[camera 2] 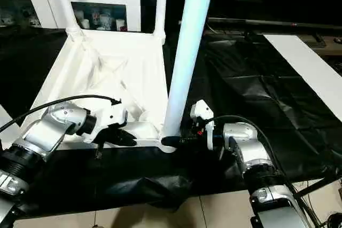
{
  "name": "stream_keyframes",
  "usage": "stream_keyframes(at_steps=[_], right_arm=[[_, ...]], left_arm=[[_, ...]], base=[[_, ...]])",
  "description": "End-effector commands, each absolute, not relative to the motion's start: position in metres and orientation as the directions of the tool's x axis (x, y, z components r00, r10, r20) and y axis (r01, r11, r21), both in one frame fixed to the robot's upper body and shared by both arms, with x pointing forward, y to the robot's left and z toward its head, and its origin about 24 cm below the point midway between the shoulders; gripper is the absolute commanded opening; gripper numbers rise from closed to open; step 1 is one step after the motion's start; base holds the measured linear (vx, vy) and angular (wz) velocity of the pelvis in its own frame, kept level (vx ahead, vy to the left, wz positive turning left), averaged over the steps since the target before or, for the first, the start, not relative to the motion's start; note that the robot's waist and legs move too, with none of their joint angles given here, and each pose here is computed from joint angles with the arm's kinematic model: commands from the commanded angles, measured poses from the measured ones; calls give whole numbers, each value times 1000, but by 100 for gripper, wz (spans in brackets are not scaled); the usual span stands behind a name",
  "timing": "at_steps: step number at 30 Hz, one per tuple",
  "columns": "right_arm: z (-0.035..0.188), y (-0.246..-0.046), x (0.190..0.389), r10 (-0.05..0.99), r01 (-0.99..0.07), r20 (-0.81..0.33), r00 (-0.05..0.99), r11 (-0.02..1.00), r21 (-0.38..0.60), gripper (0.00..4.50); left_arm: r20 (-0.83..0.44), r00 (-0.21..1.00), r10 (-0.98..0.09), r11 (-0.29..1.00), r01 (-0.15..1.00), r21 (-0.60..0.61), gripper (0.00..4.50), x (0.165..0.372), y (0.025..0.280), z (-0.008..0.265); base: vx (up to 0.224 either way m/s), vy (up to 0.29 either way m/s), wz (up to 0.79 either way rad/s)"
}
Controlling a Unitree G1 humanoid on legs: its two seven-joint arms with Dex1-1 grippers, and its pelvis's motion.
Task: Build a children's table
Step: Rotate leg to tighten
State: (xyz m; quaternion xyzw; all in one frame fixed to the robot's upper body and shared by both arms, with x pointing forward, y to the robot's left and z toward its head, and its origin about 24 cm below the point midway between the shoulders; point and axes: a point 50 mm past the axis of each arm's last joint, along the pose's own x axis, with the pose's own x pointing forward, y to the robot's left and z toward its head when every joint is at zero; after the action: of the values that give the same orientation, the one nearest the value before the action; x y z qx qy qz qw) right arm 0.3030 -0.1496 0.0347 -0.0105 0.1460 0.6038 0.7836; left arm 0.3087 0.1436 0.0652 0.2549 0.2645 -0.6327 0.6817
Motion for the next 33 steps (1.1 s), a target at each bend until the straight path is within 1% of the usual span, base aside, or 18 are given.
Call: stream_keyframes(at_steps=[1,4,7,11,12,14,15,16,18,19,21,23,24,26,28,29,30,33], right_arm=[[33,-149,301,945,-955,-263,196,244,167,270],[31,-150,300,944,-953,-265,197,248,176,268],[27,-150,301,937,-937,-253,240,292,193,268],[16,-151,313,843,-828,-262,470,524,200,267],[14,-151,315,825,-809,-265,500,554,198,267],[9,-147,320,748,-719,-268,607,661,215,267],[9,-147,320,748,-719,-268,607,661,215,267],[5,-143,325,668,-630,-278,690,744,225,267],[5,-142,327,644,-604,-282,711,765,226,267],[3,-140,331,572,-525,-297,765,820,227,267],[1,-135,338,455,-400,-322,830,889,224,267],[1,-128,342,389,-328,-329,860,917,227,267],[2,-123,344,383,-319,-329,863,919,232,267],[8,-108,346,440,-382,-298,847,894,235,267],[11,-104,346,477,-420,-264,838,874,245,267],[17,-101,347,523,-466,-213,826,844,264,267],[21,-101,347,544,-492,-177,820,829,266,323],[28,-101,348,577,-534,-115,809,802,268,343]], left_arm=[[-725,-39,-688,39,995,-91,0,296,142,44],[-728,-41,-685,42,994,-96,0,295,143,43],[-727,-29,-686,57,994,-94,0,295,143,43],[-715,63,-697,155,986,-65,0,302,138,39],[-714,76,-696,169,984,-59,0,304,138,38],[-699,192,-689,280,960,-12,0,314,131,36],[-699,192,-689,280,960,-12,0,314,131,36],[-682,311,-662,395,918,35,0,325,124,35],[-676,340,-654,425,904,43,0,328,122,34],[-664,400,-632,488,871,59,0,334,117,34],[-651,457,-607,553,830,66,0,340,107,34],[-634,510,-581,598,796,92,0,346,101,35],[-636,515,-575,601,793,98,0,347,99,34],[-645,517,-563,589,798,125,0,348,97,34],[-651,513,-559,581,803,135,0,348,99,34],[-658,507,-557,571,809,140,0,348,101,33],[-665,499,-556,564,814,140,0,347,104,33],[-676,492,-549,556,819,144,0,347,107,32]], base=[[0,0,0],[0,0,0],[0,0,0],[0,0,0],[0,0,0],[-53,1,-5],[-52,5,-6],[-53,10,-6],[-27,5,-3],[0,0,0],[0,0,0],[0,0,0],[0,0,0],[0,0,0],[0,0,0],[0,0,0],[0,0,0],[0,0,0]])
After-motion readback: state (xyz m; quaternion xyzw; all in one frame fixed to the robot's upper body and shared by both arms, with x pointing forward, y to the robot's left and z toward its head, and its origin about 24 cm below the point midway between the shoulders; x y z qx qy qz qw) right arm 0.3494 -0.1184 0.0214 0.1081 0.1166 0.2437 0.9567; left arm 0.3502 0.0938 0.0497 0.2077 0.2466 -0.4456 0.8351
